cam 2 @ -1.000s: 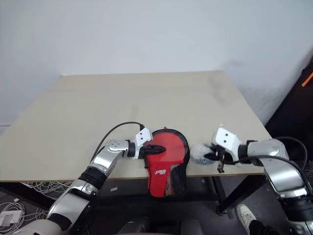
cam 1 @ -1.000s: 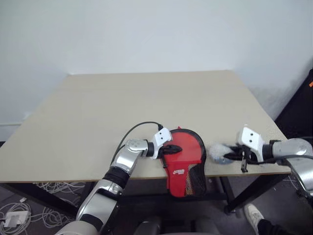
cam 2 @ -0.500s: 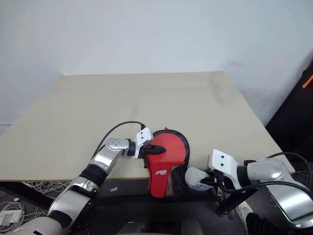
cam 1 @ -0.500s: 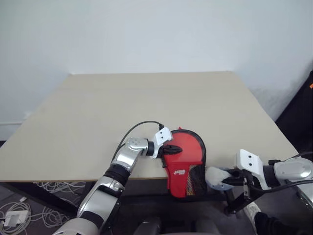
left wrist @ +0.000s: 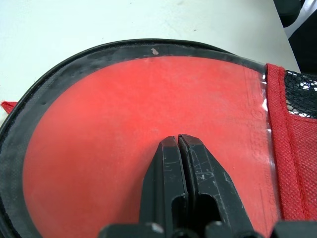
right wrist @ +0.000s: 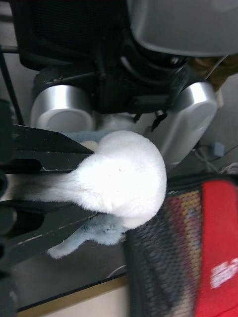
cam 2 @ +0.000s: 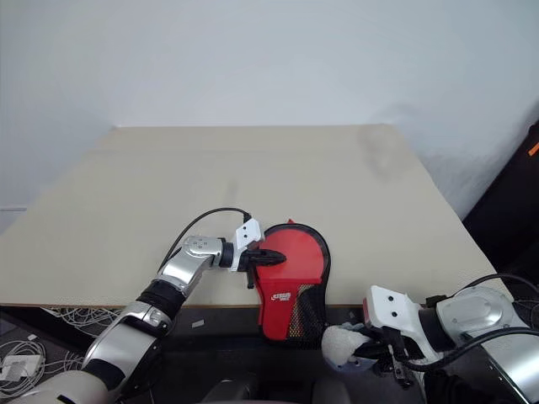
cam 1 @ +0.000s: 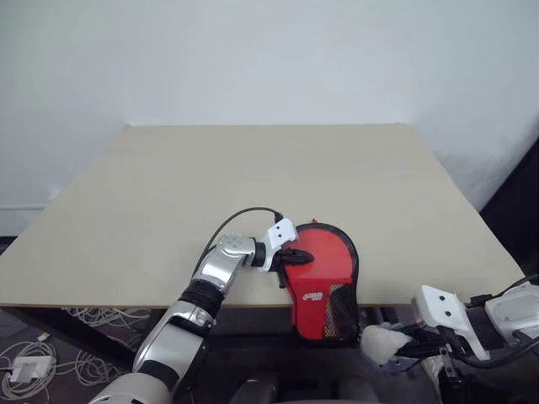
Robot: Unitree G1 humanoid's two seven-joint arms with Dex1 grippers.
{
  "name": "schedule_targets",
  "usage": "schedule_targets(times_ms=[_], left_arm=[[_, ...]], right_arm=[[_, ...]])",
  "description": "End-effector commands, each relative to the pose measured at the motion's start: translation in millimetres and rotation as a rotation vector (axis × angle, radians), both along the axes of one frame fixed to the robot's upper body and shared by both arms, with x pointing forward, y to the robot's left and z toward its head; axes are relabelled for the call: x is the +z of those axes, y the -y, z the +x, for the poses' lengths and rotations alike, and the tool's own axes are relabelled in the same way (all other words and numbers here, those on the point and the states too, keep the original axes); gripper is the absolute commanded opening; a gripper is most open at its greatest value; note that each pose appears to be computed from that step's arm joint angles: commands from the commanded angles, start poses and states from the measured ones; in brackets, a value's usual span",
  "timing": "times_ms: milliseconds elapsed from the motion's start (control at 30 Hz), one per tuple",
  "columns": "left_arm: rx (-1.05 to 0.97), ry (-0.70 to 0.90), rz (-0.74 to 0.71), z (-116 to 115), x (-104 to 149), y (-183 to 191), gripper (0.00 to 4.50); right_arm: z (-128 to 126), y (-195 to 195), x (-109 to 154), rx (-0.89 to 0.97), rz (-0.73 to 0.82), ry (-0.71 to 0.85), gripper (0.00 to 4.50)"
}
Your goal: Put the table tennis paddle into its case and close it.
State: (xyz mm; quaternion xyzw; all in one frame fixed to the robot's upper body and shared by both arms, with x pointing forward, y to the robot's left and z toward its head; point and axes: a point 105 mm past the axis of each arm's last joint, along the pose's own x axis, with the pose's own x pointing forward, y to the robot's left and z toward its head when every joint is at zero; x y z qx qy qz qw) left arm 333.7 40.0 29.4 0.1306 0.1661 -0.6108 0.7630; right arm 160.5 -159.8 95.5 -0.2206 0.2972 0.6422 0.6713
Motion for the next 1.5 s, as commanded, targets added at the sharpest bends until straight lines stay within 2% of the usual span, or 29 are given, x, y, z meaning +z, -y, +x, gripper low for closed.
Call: schedule_targets(times_ms=[33,133,267,433,500,567,633,733,833,933,1133,1200,1333,1500], left_arm=[[0.053,-0.095,0.146,-6.8,-36.6,-24.2,0.00],[0.064,-0.092,0.145,-4.5,-35.4,-24.6,0.00],[0.071,-0.109,0.136,-3.8,-33.9,-24.2,0.00],[0.077,-0.105,0.129,-2.8,-31.1,-26.4,0.00],[0.074,-0.094,0.119,-2.1,-26.1,-27.5,0.36],[0.076,-0.075,0.101,-0.8,-18.0,-28.6,0.88],[0.078,-0.056,0.083,-0.6,-8.9,-30.2,1.55],[0.095,-0.036,0.065,-0.6,1.4,-34.5,2.60],[0.131,-0.004,0.057,-2.1,13.0,-45.4,3.62],[0.189,0.020,0.045,-4.1,24.3,-62.5,4.48],[0.354,0.074,-0.031,-6.8,57.3,-101.6,4.48],[0.452,0.135,-0.057,-2.4,69.7,-122.4,4.48],[0.578,0.099,-0.094,-8.9,71.1,-157.5,4.48],[0.720,0.098,-0.096,-21.2,68.4,-184.7,4.48]], right_arm=[[-3.6,-13.0,9.3,0.047,0.051,0.007,0.20],[3.9,-12.2,9.5,0.027,0.049,0.027,0.20],[3.5,-9.1,12.9,0.044,0.049,0.000,1.44],[5.9,-8.2,26.4,0.069,0.070,-0.015,3.31],[21.5,-5.7,44.7,0.058,0.110,0.018,4.02],[52.1,-2.7,67.4,-0.011,0.168,0.099,4.50],[78.8,0.6,79.2,-0.070,0.181,0.177,4.50],[106.0,1.9,84.3,-0.140,0.181,0.245,4.50],[137.6,-0.1,78.7,-0.256,0.182,0.313,4.50],[152.5,-10.0,71.8,-0.312,0.201,0.335,4.50],[169.9,-32.1,60.7,-0.393,0.243,0.338,4.50],[177.6,-38.7,56.5,-0.429,0.259,0.342,4.50],[194.0,-49.8,46.7,-0.504,0.274,0.343,4.50],[198.7,-69.5,38.3,-0.518,0.325,0.307,4.50]])
